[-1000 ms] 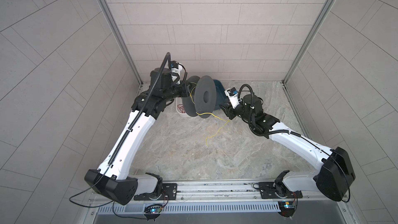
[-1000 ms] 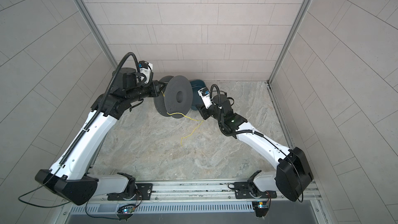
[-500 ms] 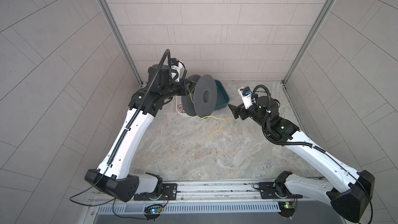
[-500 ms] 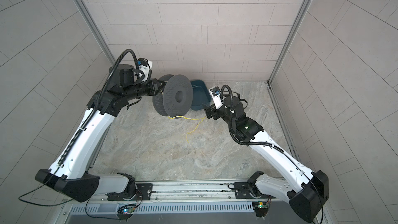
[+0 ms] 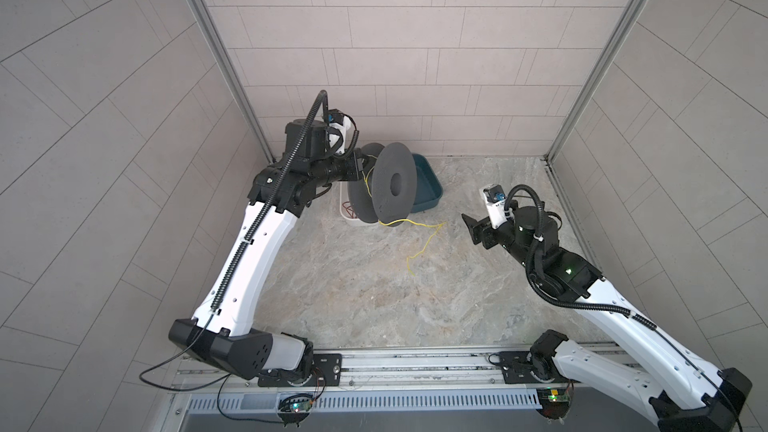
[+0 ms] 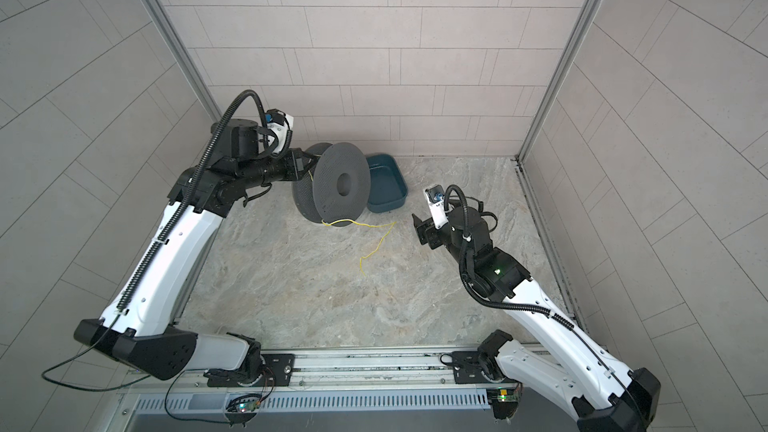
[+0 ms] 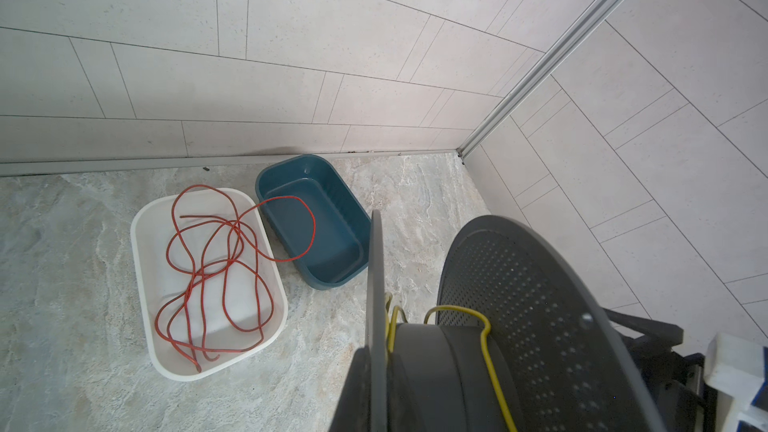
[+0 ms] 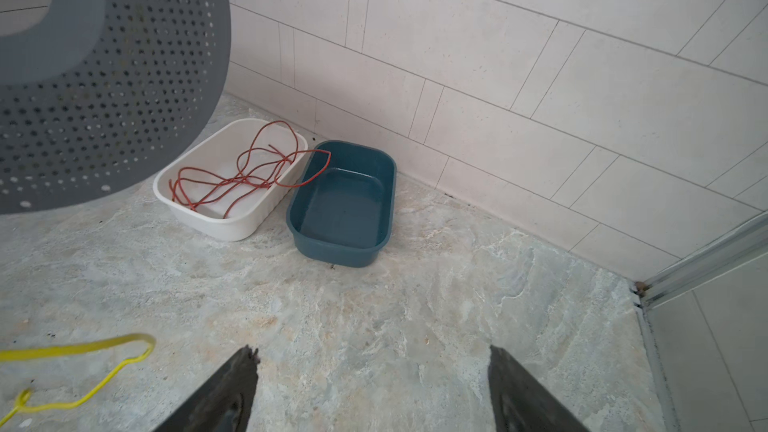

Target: Wrap the cables

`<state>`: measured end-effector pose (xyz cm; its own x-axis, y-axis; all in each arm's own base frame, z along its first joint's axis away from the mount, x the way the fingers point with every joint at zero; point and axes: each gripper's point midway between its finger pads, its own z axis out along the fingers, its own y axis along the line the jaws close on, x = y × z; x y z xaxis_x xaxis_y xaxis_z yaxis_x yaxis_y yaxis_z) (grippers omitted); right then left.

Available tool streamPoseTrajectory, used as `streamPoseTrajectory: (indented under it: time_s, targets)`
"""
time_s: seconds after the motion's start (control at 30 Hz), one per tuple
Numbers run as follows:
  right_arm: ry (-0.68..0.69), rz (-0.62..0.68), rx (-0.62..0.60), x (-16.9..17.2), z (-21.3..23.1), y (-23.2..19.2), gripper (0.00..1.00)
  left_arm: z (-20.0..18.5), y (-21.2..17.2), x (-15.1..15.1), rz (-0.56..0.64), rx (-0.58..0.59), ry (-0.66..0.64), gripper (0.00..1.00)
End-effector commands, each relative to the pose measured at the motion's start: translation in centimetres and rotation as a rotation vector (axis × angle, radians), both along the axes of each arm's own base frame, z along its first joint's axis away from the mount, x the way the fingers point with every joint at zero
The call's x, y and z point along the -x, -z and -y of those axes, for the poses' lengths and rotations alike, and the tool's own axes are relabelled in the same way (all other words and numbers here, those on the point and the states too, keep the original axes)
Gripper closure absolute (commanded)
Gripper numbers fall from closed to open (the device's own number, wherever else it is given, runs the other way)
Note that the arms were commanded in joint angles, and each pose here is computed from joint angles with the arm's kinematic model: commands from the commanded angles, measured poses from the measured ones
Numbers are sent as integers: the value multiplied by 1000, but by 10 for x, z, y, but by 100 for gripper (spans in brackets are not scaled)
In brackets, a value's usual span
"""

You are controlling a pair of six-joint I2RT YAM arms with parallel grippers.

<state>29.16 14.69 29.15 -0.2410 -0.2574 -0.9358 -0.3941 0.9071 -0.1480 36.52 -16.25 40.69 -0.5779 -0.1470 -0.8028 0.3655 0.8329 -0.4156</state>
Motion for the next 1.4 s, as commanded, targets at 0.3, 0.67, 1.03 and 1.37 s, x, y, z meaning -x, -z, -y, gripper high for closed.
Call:
streamPoseTrajectory:
  time_s: [0.3,0.67,1.03,1.37]
  targets:
    - [-377,10,-121,46,-64,-1,20,4,-28,1,46,90,21,100]
    - [-354,42,-176,28,-79,-12,26,8,-28,4,38,123,36,100]
    - [-300,27,-243,9,-86,-8,48,8,-28,4,42,131,34,100]
    - [-280,14,-258,3,-88,-5,74,7,-26,4,41,138,29,100]
